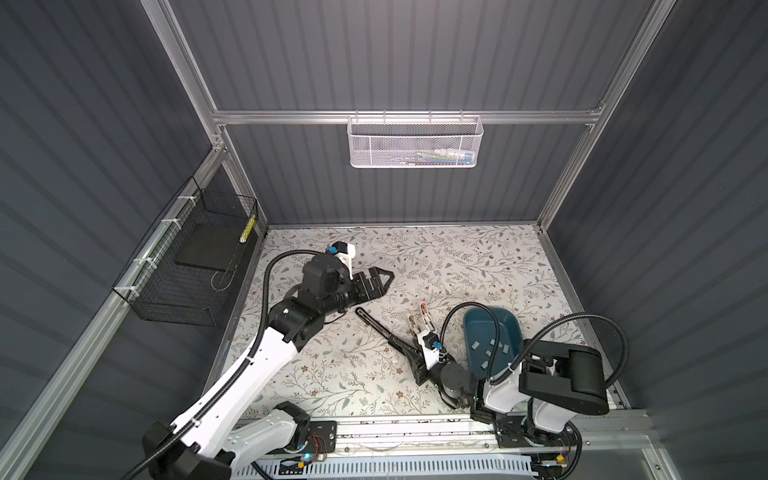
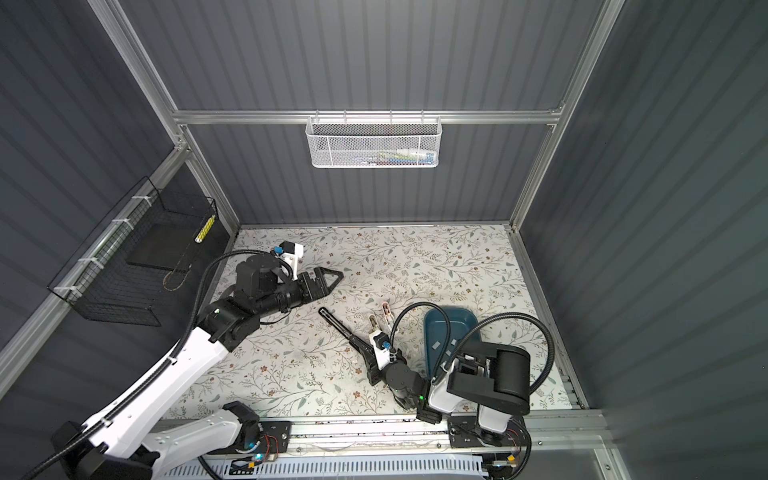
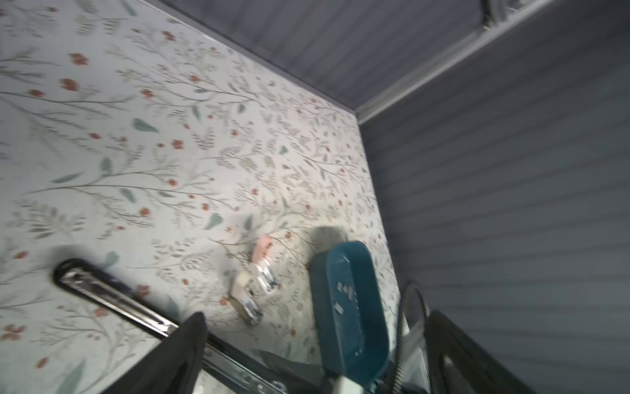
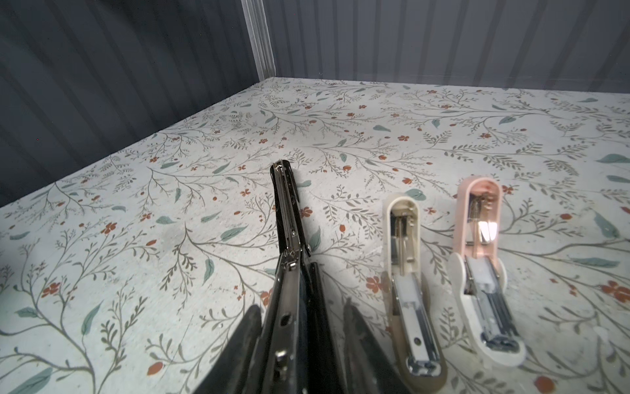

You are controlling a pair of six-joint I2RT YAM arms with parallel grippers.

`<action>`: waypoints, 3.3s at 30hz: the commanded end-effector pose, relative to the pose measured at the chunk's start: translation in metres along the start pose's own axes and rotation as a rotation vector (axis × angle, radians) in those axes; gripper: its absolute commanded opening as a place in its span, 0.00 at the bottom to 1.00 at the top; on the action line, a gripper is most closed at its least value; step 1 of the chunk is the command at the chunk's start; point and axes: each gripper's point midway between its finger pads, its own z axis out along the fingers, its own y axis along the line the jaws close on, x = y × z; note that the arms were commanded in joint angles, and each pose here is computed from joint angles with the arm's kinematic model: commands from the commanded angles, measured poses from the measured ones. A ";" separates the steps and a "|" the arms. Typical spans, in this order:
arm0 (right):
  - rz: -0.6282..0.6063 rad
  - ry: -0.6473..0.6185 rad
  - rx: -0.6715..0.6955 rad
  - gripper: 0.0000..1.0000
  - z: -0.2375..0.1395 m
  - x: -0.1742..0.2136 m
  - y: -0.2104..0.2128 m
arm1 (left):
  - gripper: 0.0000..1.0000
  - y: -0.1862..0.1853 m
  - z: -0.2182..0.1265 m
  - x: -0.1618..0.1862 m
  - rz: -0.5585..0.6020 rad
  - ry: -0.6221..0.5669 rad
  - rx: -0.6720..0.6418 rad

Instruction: Load the staples into the stapler

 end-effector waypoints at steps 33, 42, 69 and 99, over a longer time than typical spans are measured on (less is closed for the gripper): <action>0.015 0.073 0.110 0.72 -0.044 -0.066 -0.010 | 1.00 0.082 -0.076 -0.005 0.035 -0.316 -0.357; 0.300 0.336 0.444 0.60 -0.117 -0.113 -0.122 | 1.00 0.173 -0.075 -0.006 0.360 -0.300 -0.886; 0.756 0.661 0.587 0.53 -0.116 -0.002 -0.167 | 1.00 0.224 -0.047 0.028 0.410 -0.307 -0.923; 0.679 0.873 0.861 0.44 -0.095 0.041 -0.209 | 1.00 0.224 -0.042 0.027 0.424 -0.299 -0.923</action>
